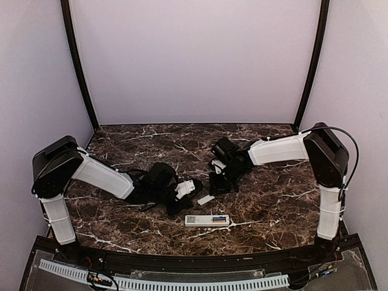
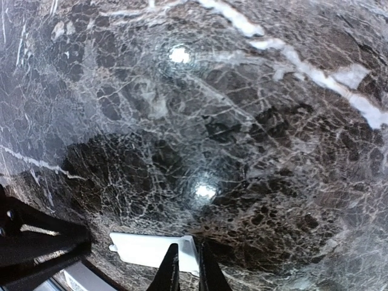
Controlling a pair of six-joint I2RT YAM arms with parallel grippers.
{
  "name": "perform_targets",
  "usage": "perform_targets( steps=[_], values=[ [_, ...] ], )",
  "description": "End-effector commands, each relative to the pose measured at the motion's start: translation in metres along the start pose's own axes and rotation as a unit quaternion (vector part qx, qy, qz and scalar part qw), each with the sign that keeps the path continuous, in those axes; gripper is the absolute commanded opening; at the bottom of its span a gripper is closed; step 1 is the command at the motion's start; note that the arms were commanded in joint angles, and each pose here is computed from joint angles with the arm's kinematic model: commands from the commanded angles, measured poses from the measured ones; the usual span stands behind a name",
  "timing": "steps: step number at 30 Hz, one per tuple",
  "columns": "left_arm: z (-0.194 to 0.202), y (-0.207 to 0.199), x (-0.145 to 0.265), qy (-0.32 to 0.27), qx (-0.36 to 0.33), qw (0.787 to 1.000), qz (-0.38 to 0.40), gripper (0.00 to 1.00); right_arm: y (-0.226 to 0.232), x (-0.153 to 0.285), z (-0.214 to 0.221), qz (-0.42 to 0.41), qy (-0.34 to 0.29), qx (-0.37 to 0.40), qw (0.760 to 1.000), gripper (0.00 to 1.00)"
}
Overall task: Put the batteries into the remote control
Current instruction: Move the right arm with the battery cover to the center of the board.
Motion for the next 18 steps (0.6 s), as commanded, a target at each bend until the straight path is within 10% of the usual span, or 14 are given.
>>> perform_targets(
  steps=[1, 18],
  values=[
    [0.006, -0.019, -0.009, 0.013, -0.011, 0.999, 0.041, 0.11, -0.008, -0.007, 0.025, 0.018, 0.046, 0.027, 0.998, 0.12],
    [0.013, -0.002, 0.026, 0.038, 0.032, 0.997, -0.053, 0.11, 0.034, -0.042, 0.032, -0.017, 0.067, 0.089, 0.994, 0.07]
  ],
)
Point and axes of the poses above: each gripper's point midway between its finger pads, its own x axis back along the fingers, its own y axis along the line the jaws close on, z = x × y, the point moved 4 cm from there along x, back along the fingers, and after that the axes turned 15 degrees about x, right-handed, at the moved point
